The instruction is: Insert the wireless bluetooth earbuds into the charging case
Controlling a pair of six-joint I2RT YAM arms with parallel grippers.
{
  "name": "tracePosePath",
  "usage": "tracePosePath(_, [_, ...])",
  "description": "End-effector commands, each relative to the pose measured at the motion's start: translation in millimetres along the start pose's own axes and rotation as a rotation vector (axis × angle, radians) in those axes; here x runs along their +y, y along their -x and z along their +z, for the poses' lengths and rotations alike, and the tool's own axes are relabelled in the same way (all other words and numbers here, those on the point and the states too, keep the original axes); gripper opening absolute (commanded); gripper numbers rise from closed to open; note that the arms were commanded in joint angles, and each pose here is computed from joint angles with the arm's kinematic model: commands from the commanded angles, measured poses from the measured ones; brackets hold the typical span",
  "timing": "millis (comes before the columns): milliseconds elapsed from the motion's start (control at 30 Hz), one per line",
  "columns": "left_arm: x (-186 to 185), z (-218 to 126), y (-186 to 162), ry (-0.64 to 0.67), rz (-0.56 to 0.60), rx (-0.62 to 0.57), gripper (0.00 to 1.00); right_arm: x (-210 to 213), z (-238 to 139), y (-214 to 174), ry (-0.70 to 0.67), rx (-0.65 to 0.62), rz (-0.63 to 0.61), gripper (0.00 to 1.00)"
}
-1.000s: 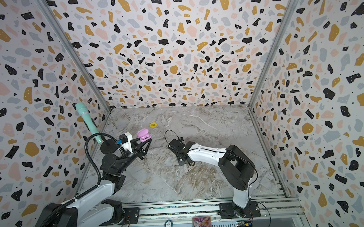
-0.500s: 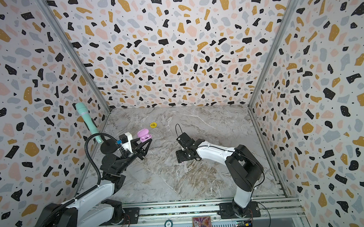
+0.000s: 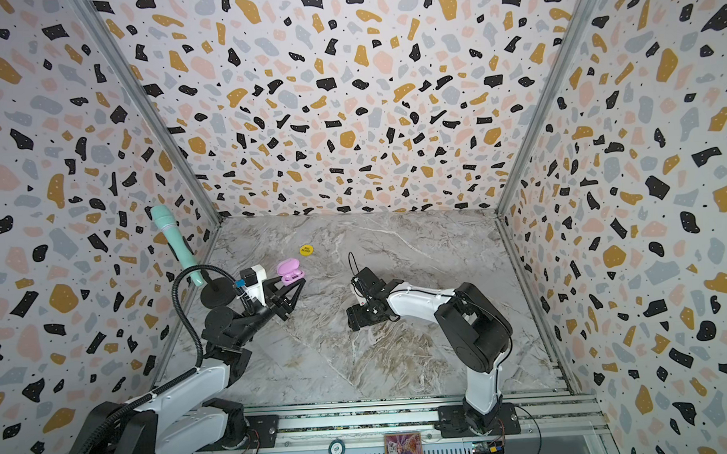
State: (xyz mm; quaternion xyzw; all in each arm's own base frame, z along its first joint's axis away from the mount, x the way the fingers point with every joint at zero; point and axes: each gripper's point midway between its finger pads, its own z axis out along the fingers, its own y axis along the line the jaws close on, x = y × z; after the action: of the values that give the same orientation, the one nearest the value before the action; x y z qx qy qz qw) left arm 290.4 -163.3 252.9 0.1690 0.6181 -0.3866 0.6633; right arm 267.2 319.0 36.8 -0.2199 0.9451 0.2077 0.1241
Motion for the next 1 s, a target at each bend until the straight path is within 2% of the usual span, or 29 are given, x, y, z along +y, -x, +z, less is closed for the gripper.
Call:
tracePosePath(0, [-9,0,18,-0.039,0.043,-0.062,0.0,5,-6,-5,0.023,0.013,-0.004,0.75])
tracePosePath(333, [-9,0,18,-0.042,0.04,-0.063,0.0,16,-10,-22,0.03,0.044,-0.002,0.75])
tracePosePath(600, [-10,0,20,-0.046,0.04,-0.068,0.0,8,-9,-30,-0.042,0.071,0.018,0.75])
tracePosePath(800, [-11,0,20,-0.05,0.038,-0.068,0.0,-1,-23,-14,-0.138,0.023,0.014,0.72])
tracePosePath(967, [-11,0,20,-0.051,0.037,-0.069,0.0,5,-26,-1,-0.154,0.015,-0.068,0.67])
